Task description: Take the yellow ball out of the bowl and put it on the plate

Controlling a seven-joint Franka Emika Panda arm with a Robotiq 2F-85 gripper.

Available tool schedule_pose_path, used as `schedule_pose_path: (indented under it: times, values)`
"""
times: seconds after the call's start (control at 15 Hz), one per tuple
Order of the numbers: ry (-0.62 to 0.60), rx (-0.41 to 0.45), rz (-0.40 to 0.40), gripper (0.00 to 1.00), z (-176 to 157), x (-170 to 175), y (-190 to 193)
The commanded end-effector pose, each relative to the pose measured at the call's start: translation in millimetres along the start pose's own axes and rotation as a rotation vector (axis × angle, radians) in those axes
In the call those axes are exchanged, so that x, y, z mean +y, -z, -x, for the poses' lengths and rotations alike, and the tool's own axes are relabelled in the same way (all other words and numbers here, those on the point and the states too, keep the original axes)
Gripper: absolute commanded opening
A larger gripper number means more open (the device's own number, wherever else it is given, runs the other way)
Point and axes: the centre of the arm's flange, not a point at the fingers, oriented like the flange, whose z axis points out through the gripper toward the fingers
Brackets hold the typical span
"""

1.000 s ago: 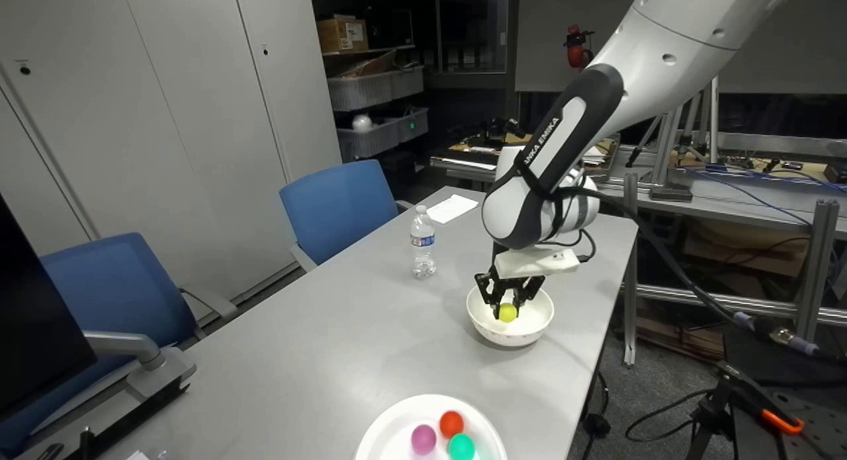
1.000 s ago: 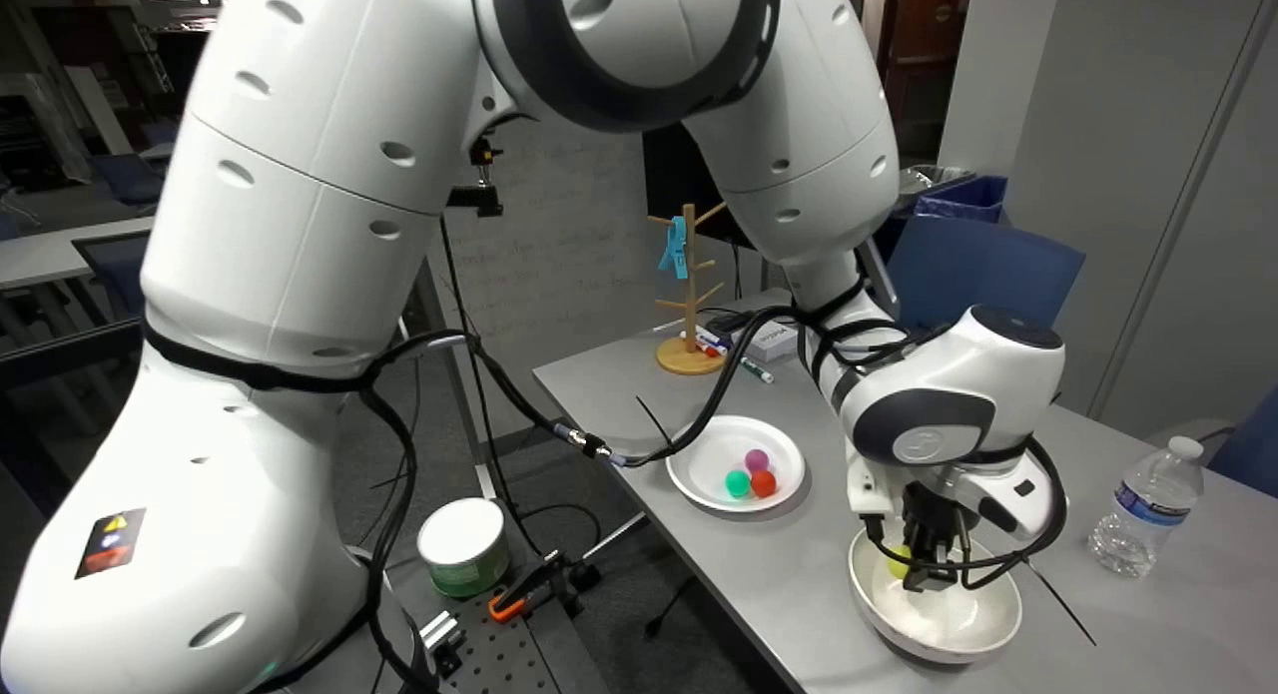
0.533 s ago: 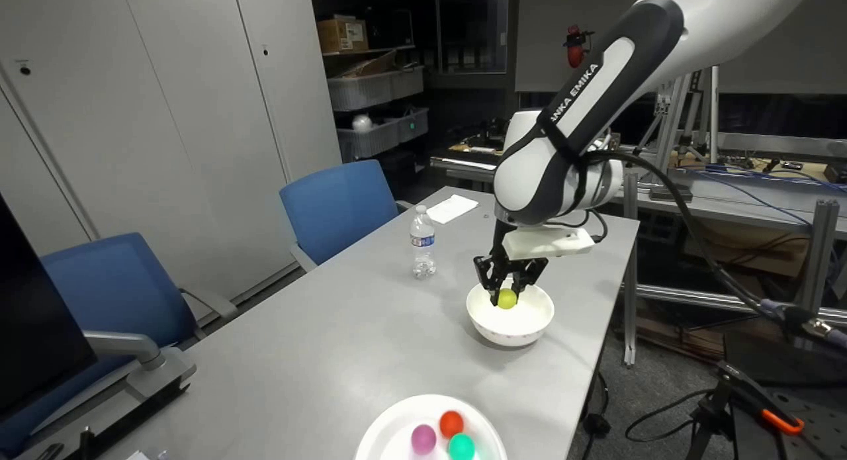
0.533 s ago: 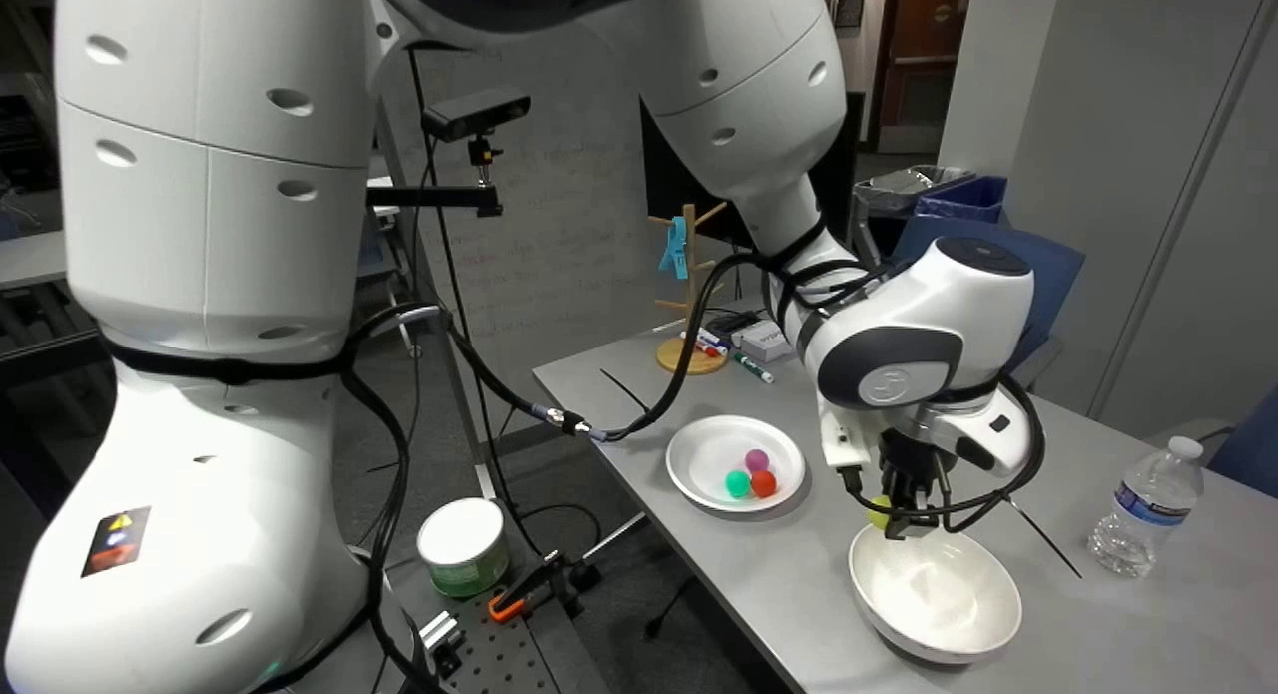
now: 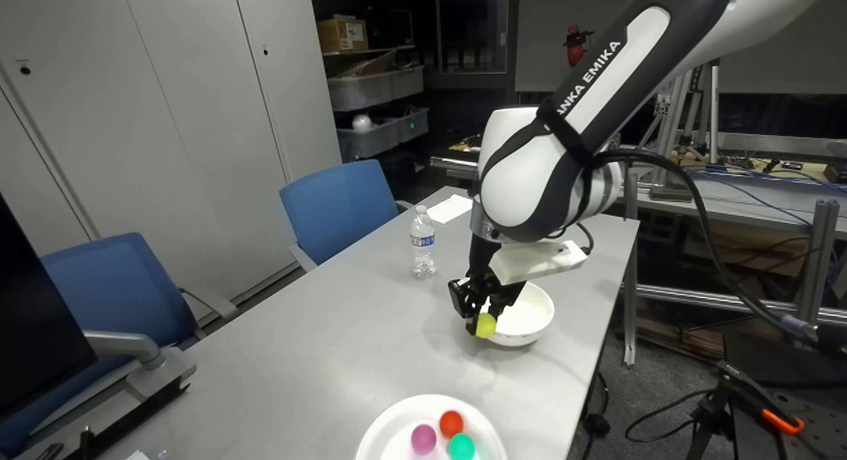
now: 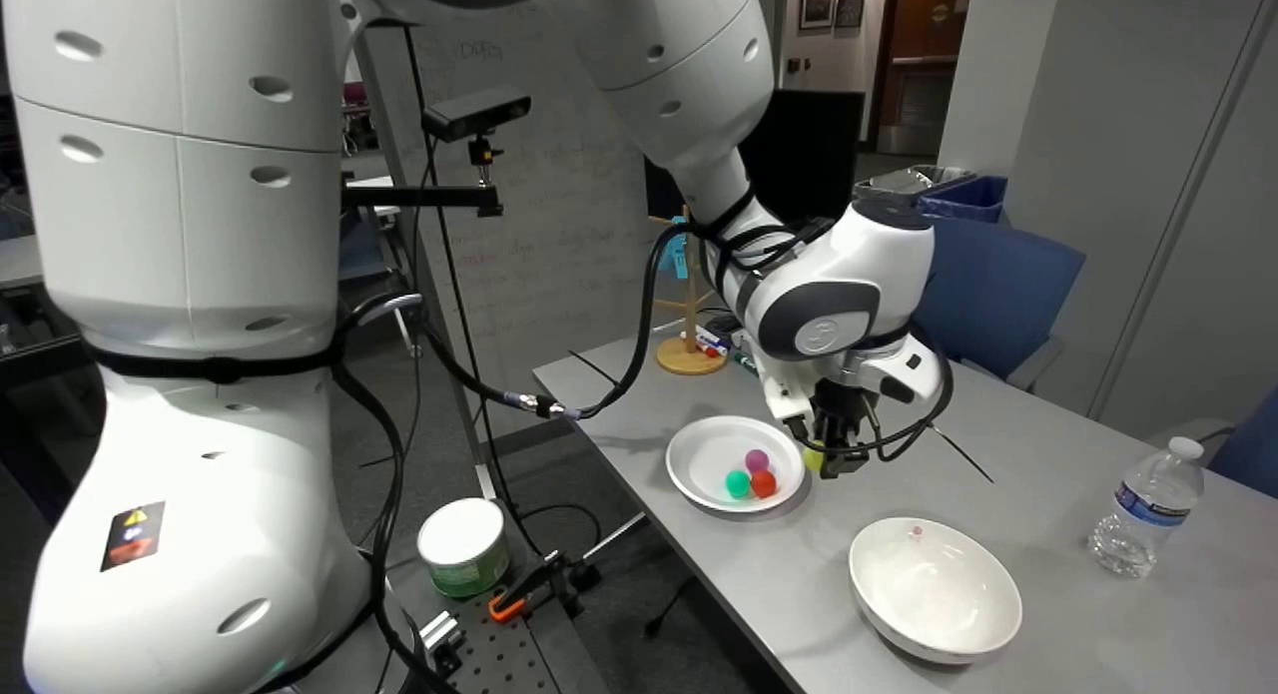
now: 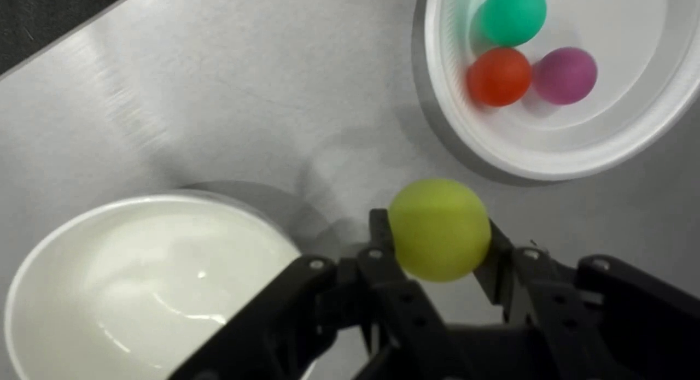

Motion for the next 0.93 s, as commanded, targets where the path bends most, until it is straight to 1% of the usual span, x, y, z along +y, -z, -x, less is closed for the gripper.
schedule_pose_path:
  times: [0.0, 0.13, 0.4, 0.67, 0.87]
  values:
    - [0.108, -0.021, -0.026, 0.13, 12, -33, -10]
    - [0.167, -0.030, -0.028, 0.13, 19, -51, -22]
    - [0.266, -0.070, -0.005, 0.13, 33, -81, -55]
    - [0.323, -0.105, 0.005, 0.13, 39, -99, -89]
    - [0.359, -0.118, 0.016, 0.13, 37, -110, -106]
